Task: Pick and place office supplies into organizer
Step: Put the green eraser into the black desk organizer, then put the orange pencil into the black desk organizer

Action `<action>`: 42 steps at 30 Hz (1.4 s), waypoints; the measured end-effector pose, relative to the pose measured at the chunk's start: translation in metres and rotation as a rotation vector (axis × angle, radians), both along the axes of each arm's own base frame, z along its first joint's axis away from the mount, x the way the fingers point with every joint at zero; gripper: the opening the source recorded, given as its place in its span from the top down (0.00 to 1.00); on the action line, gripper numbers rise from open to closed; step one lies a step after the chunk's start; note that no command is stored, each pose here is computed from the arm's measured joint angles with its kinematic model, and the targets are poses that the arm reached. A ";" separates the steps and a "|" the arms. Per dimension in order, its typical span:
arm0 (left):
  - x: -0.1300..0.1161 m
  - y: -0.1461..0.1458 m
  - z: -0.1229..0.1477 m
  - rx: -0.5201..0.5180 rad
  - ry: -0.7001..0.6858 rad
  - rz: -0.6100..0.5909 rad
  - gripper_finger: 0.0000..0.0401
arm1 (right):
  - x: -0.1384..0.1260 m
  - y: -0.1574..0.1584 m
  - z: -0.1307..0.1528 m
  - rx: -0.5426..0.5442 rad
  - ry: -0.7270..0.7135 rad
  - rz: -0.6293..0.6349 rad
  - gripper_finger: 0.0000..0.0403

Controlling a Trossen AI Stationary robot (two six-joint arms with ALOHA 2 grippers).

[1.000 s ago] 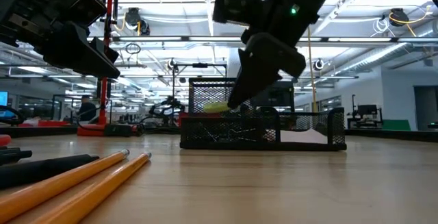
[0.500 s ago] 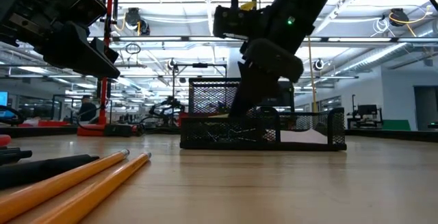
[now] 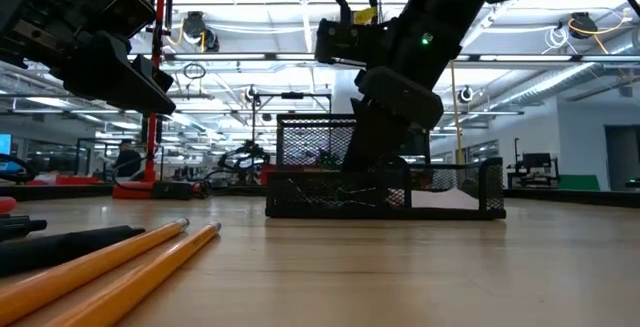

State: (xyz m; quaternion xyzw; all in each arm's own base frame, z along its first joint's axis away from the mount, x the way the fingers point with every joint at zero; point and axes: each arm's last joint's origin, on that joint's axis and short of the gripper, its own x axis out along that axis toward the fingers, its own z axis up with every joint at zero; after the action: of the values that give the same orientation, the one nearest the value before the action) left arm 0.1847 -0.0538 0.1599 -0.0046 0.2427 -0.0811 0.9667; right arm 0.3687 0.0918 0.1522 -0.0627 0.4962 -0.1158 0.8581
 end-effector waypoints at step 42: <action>0.000 0.001 -0.001 0.036 0.001 0.008 0.88 | -0.081 -0.022 0.067 -0.120 -0.731 0.489 0.96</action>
State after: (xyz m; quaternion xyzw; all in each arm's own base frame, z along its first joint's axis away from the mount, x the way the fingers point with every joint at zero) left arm 0.1848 -0.0531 0.1593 0.0119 0.2445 -0.0728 0.9668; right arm 0.2876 0.0702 0.2192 -0.1827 0.1230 0.0472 0.9743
